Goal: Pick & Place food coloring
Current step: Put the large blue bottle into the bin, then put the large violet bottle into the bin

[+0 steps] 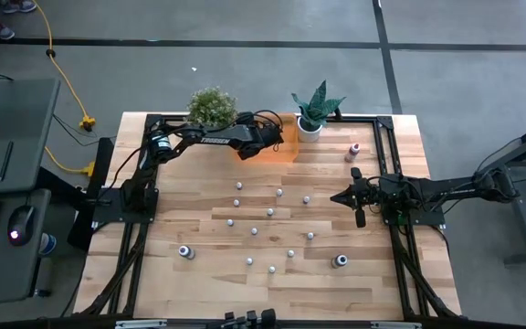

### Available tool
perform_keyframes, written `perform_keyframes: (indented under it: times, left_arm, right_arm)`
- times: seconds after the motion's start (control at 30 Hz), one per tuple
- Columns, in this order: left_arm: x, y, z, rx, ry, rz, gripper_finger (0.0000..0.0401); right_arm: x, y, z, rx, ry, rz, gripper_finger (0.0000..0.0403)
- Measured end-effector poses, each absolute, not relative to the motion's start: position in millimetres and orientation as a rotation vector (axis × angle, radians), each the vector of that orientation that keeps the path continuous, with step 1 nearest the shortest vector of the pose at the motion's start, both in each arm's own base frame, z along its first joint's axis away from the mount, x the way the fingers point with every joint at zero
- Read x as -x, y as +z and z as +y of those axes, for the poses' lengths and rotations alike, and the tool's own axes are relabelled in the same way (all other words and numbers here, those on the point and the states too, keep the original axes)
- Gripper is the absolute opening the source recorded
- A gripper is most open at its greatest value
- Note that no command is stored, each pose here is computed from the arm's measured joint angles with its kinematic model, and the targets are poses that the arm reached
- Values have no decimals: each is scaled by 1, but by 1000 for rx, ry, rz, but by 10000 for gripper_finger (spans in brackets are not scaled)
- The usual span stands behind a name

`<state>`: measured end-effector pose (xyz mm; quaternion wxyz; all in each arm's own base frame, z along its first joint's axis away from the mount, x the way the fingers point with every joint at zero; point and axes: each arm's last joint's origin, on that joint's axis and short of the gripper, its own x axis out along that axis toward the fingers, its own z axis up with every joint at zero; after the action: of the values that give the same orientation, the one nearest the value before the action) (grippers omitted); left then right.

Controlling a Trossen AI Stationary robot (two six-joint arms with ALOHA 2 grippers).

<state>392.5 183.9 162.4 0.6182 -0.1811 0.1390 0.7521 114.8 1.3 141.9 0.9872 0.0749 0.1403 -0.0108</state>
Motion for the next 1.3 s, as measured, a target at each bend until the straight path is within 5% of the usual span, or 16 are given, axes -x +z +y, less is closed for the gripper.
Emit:
perform_keyframes:
  times: [0.43,1.0,1.3]
  left_arm:
    - [-391,167,183,357,1732,345,191]
    - [-405,190,161,339,1612,321,198]
    - [-410,237,152,191,1575,322,198]
  right_arm:
    - [-115,142,1,-150,-21,282,0]
    - [-115,142,1,-150,-22,282,0]
    - [-115,142,1,-150,-22,282,0]
